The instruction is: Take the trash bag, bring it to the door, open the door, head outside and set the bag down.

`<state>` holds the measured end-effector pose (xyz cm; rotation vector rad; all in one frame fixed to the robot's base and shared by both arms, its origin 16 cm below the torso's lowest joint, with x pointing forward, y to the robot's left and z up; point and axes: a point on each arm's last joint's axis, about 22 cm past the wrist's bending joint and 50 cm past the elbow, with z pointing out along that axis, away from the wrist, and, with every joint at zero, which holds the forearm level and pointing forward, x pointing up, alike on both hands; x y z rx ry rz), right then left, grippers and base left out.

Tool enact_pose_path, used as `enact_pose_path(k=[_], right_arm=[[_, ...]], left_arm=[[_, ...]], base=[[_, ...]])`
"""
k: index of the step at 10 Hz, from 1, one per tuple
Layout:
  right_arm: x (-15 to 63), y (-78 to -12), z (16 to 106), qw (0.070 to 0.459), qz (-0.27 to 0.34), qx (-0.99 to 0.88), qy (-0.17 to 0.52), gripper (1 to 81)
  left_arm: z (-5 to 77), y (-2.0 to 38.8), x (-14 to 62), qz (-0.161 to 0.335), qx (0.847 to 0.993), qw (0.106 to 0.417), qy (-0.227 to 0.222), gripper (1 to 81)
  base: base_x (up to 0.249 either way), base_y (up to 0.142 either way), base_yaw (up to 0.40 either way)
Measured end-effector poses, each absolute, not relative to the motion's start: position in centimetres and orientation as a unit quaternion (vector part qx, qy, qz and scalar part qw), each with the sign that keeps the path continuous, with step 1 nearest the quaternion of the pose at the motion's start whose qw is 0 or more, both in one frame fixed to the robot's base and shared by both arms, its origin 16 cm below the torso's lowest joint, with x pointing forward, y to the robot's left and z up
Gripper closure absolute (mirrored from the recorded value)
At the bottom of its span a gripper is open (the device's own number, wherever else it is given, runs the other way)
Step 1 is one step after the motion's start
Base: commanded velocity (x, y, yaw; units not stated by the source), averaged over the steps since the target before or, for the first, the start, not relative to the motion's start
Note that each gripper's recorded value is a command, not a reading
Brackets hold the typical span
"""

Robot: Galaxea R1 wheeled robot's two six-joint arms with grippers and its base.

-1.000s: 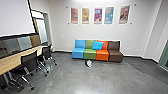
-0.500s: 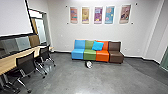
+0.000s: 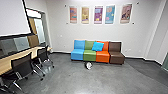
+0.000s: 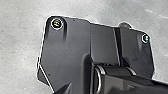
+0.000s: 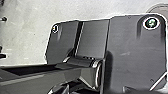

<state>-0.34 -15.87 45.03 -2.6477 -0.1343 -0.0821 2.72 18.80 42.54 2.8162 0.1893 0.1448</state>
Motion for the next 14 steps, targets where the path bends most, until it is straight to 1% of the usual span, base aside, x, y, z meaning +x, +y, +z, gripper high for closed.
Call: enact_pose_path(k=[4, 13, 14], right_arm=[[-0.53, -15.64, 45.02, 0.243, -0.03, -0.968, -0.048, 1.0], [-0.86, -15.69, 45.02, 0.243, -0.028, -0.968, -0.049, 1.0], [-0.56, -16.01, 44.95, 0.24, -0.03, -0.969, -0.049, 1.0]], left_arm=[[42.6, 18.36, 2.82, 0.051, 0.984, 0.16, 0.066, 1.0], [42.53, 18.91, 2.66, 0.051, 0.984, 0.156, 0.066, 1.0], [42.65, 18.13, 2.9, 0.052, 0.983, 0.162, 0.065, 1.0]], base=[[0.166, 0.0, 0.0], [0.166, 0.0, 0.0], [0.166, 0.0, 0.0]])
